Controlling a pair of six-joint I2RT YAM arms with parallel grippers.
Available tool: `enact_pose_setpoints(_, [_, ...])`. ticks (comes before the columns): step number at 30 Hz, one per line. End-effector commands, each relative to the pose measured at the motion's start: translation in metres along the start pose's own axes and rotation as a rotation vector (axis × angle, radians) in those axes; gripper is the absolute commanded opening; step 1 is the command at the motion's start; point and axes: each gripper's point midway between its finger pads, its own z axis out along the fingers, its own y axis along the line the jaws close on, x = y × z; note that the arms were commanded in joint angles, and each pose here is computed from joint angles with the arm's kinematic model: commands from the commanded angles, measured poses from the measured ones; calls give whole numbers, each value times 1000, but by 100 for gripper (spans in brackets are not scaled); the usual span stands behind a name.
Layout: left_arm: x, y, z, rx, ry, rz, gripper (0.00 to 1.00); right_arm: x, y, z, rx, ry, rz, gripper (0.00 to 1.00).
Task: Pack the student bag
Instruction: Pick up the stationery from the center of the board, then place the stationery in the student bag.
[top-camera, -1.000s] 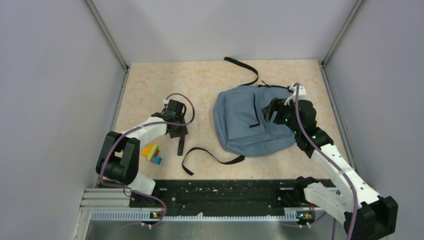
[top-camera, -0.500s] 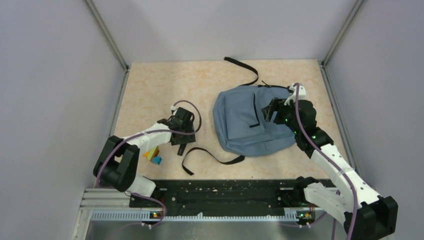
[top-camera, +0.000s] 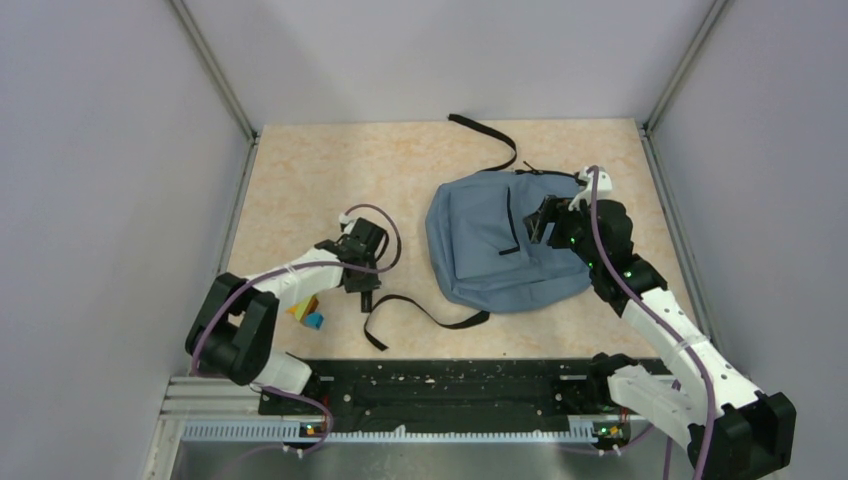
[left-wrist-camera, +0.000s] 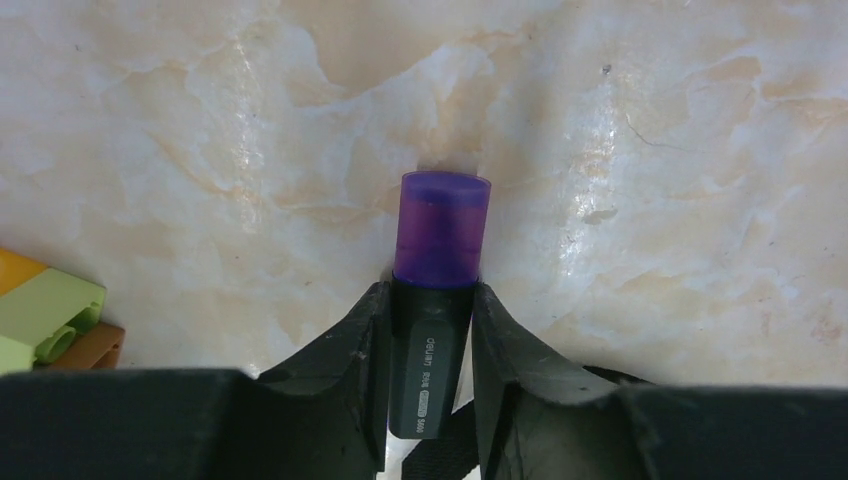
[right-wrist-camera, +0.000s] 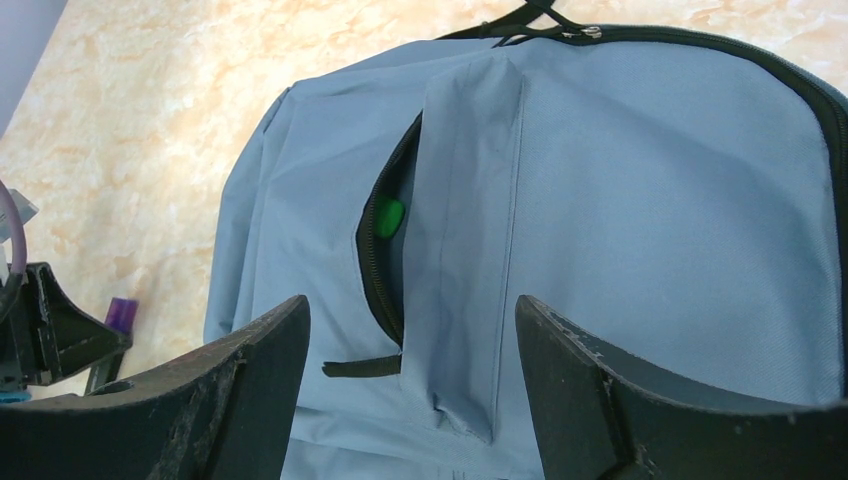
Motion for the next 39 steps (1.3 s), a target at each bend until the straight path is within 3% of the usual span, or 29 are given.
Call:
enact_pose_setpoints(1, [-11,3,-10,-36,-68,78,27,-15,12,-6,-47,-46,8,75])
enact_pose_setpoints(6, [-40,-47,-54,133,-310,302,25,-16,45,-12,-222,-3,-18,76])
enact_pose_setpoints(10, [-58,-79,-91,264,-451,398,25,-16,72,-19,-369,45,-22,76])
enact_pose_setpoints(17, [-38,-160,-164,676,-628,687,25,6,115,-31,-649,177,42,75])
enact_pose_setpoints(26, [-11,-205,-202,858,-646,865,25,37,145,-34,-770,290,102,73])
enact_pose_setpoints(35, [-6,-209,-217,922,-662,860,24,64,168,-34,-830,375,69,66])
enact_pose_setpoints(39, [-7,-210,-222,937,-671,858,24,71,176,-36,-851,397,63,56])
